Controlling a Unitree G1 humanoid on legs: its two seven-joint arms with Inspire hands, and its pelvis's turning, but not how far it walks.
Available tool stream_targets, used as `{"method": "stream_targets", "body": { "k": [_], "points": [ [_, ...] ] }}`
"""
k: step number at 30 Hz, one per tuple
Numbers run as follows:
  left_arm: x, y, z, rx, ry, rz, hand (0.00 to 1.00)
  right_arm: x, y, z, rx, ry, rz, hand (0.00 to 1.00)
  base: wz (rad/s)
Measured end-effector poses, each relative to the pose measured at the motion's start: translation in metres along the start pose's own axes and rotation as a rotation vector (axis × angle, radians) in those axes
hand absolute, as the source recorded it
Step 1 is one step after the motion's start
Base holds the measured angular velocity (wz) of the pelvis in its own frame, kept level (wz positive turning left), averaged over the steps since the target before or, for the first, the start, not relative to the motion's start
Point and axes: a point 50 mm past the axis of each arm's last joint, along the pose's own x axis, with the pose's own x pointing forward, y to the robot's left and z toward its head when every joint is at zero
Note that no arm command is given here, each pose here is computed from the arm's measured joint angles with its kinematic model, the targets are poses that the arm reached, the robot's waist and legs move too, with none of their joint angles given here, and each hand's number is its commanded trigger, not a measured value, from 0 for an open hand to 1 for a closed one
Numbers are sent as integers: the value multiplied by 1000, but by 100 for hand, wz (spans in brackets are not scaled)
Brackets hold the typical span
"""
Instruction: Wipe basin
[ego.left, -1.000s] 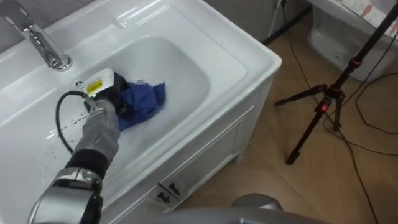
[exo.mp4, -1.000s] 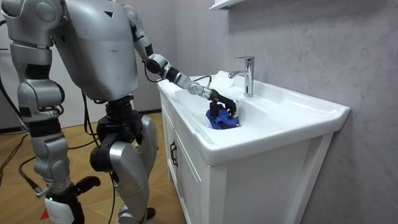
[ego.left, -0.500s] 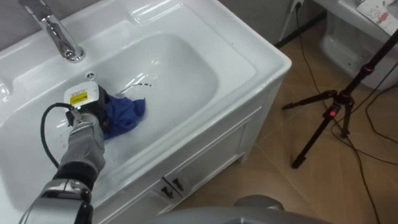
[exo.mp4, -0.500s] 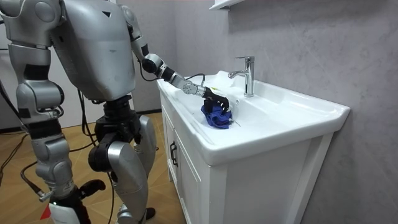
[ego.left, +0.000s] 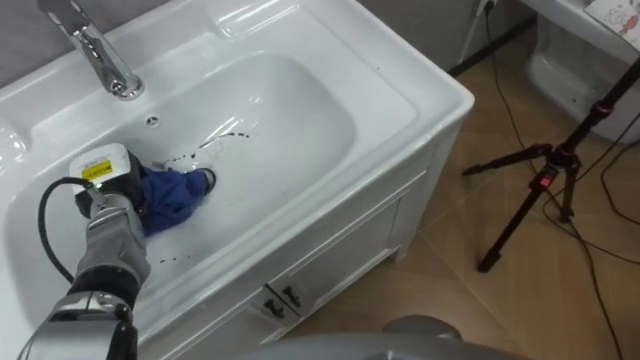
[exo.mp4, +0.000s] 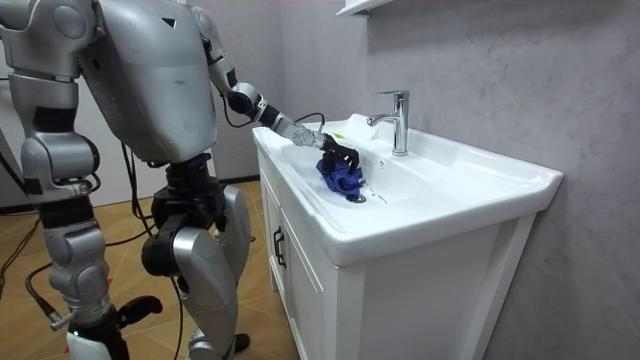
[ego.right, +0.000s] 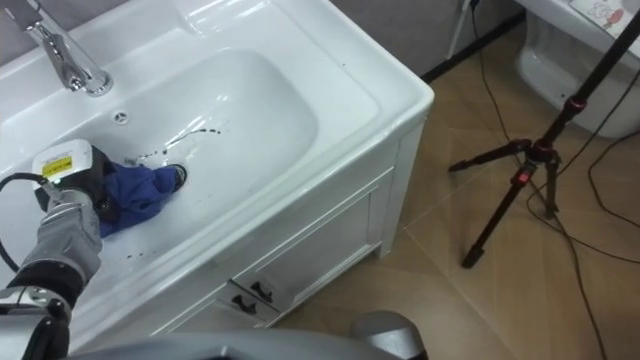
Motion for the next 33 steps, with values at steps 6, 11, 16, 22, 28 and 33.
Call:
{"method": "stream_targets", "body": {
  "k": [6,11,16,22,28,33],
  "points": [
    [1,-1,-5,12,13,-21,100,0,-1,2,-1,-5,-5,0,-3],
    [0,-1,-5,51,6,-18,100,-1,-1,11,-8,-22,-2,0,7],
    [0,-2,-6,54,9,-21,100,-1,-1,23,-9,-45,-2,0,3],
    [-1,-4,-9,-43,40,-36,100,-2,-5,26,40,-55,-32,0,3],
    [0,-6,-20,-274,125,-63,100,-1,-6,22,65,-61,-42,0,2],
    [0,-5,-19,-327,132,-44,100,-1,-4,22,70,-62,-35,0,3]
  ]
}}
